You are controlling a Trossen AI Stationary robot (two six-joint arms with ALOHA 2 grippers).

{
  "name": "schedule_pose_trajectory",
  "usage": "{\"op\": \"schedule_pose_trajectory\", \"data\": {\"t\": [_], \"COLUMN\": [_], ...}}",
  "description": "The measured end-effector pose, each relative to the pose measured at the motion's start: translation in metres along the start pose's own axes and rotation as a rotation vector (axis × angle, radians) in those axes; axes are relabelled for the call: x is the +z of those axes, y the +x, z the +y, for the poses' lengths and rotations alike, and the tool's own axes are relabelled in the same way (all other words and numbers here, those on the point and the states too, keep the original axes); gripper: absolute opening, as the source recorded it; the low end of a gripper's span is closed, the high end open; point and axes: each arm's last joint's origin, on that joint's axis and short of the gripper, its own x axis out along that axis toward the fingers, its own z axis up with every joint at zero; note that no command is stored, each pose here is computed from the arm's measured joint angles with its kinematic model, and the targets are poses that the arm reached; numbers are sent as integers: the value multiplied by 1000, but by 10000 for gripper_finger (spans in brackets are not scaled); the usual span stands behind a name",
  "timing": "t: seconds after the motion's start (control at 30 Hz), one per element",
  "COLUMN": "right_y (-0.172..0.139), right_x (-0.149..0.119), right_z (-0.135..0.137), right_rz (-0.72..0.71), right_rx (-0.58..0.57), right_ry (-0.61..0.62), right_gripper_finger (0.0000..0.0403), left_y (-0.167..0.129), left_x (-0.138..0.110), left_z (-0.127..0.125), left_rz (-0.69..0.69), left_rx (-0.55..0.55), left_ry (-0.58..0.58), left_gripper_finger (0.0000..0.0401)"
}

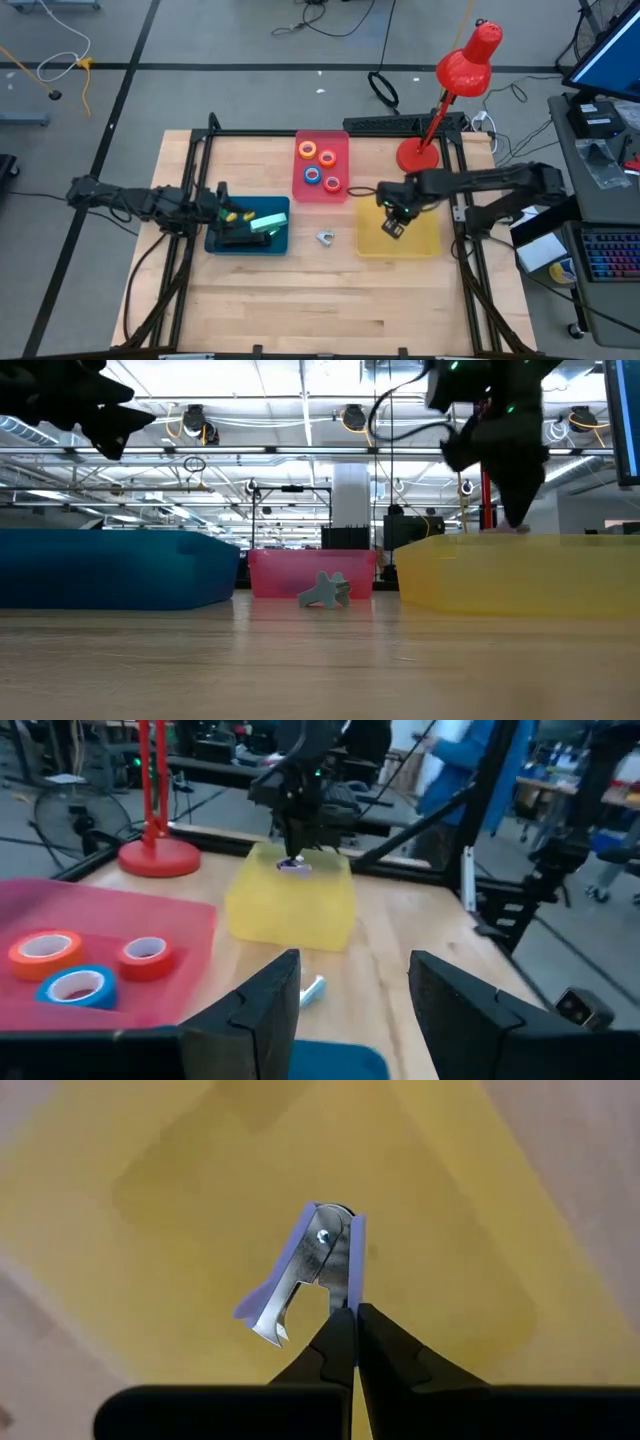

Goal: Pick and place Stapler, Stapler remover, tape
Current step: Put the purple staple remover into the yellow bin

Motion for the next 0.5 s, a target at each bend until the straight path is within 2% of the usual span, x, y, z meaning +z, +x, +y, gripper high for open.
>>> {"op": "schedule_pose_trajectory", "data": {"t": [0.27, 0.4, 0.5], "right_y": [34, 40, 41], "right_x": [27, 29, 30], "right_z": [-2, -1, -1], "right_rz": [60, 68, 69], "right_rx": [-13, -18, -20], "right_ry": [-20, -9, 22], "right_gripper_finger": [0, 0, 0], "left_y": [-7, -6, -3], "left_x": [-5, -5, -18], "left_z": [2, 2, 4], "left_rz": [37, 35, 17], "left_rx": [17, 17, 12], "left_ry": [55, 90, 88], "left_gripper_finger": [186, 186, 186]}}
